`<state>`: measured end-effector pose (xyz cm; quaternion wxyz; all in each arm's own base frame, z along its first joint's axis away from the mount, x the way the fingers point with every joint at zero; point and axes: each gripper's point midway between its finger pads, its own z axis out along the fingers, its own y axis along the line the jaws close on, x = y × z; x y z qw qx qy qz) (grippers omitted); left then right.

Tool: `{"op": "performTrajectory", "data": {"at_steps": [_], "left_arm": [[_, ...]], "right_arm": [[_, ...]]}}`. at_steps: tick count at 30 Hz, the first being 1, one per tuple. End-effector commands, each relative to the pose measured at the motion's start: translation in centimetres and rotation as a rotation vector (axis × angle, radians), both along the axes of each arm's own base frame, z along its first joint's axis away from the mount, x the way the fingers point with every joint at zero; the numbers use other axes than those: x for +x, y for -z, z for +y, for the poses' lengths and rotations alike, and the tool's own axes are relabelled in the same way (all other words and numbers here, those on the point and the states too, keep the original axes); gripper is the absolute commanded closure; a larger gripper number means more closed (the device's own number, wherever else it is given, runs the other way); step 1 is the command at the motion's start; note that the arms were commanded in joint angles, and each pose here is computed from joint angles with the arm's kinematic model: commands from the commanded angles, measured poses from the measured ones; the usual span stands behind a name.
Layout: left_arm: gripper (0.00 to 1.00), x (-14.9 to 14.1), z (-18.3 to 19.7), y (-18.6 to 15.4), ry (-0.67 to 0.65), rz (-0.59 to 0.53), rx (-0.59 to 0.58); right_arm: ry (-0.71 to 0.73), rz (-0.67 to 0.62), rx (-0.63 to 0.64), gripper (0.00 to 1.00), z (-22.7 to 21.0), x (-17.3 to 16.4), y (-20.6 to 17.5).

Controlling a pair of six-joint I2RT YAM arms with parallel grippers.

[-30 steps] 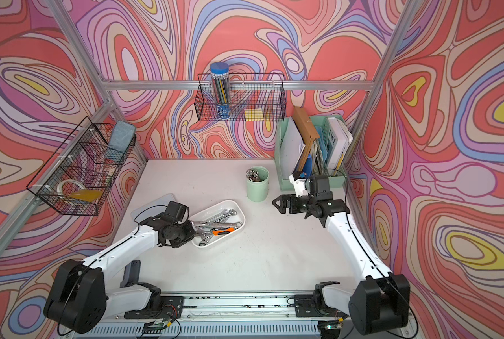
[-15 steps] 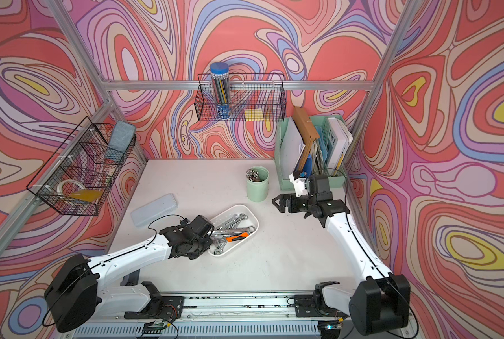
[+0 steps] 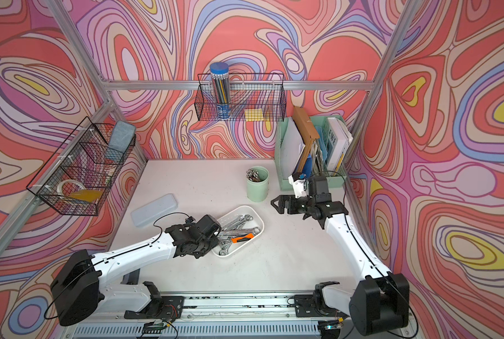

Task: Take out the wrench from the storage box
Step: Move the storage box to the center of the board, then adjust the storage box at the center of the board.

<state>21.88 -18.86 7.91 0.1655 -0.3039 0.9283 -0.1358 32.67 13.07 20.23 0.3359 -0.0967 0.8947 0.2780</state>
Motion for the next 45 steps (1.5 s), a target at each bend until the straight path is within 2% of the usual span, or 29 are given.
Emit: {"op": "performTrajectory", "data": {"at_steps": [1, 3, 6, 10, 11, 14, 17, 20, 23, 29, 33, 40, 45], "left_arm": [[0.57, -0.4, 0.9, -2.2, 0.059, -0.024, 0.057], [0.53, -0.5, 1.3, -3.8, 0.136, -0.042, 0.1], [0.47, 0.1, 1.2, -7.5, 0.338, -0.11, 0.191], [0.33, 2.5, -0.4, -11.4, 0.725, -0.257, 0.361], [0.32, 3.2, -1.3, -11.7, 0.832, -0.291, 0.376], [0.28, 5.8, -3.1, -12.4, 1.028, -0.365, 0.377], [0.26, 8.1, -4.8, -12.7, 1.169, -0.422, 0.349], [0.22, 9.7, -5.6, -11.5, 1.277, -0.396, 0.37], [0.22, 11.2, -6.2, -9.0, 1.331, -0.336, 0.34], [0.27, 14.0, -6.1, -5.3, 1.323, -0.212, 0.343], [0.39, 15.1, -5.4, -2.7, 1.278, -0.133, 0.294], [0.58, 15.2, -5.0, 0.1, 1.258, -0.066, 0.281], [0.59, 14.2, -4.8, 1.4, 1.249, -0.018, 0.257]], "right_arm": [[-0.009, 0.008, 0.011, 0.02, 0.4, -0.8, -0.1], [-0.007, 0.013, 0.0, 0.02, 0.2, -1.0, -0.2], [-0.007, 0.023, -0.009, 0.02, 0.1, -1.4, -0.2], [-0.012, 0.03, -0.009, 0.02, 0.2, -2.0, 0.0], [-0.015, 0.033, -0.009, 0.02, 0.3, -2.1, 0.1], [-0.016, 0.039, -0.017, 0.02, 0.4, -2.4, 0.2], [-0.008, 0.038, -0.027, 0.02, 0.4, -2.6, 0.1], [0.001, 0.045, -0.033, 0.02, 0.2, -2.9, 0.2], [0.006, 0.049, -0.029, 0.02, 0.3, -2.9, 0.2], [0.012, 0.052, -0.045, 0.02, 0.3, -2.9, 0.1], [0.014, 0.057, -0.04, 0.02, 0.6, -2.8, 0.1], [0.015, 0.067, -0.048, 0.02, 0.9, -2.9, 0.5], [0.011, 0.069, -0.049, 0.02, 1.1, -2.8, 0.6]]}}
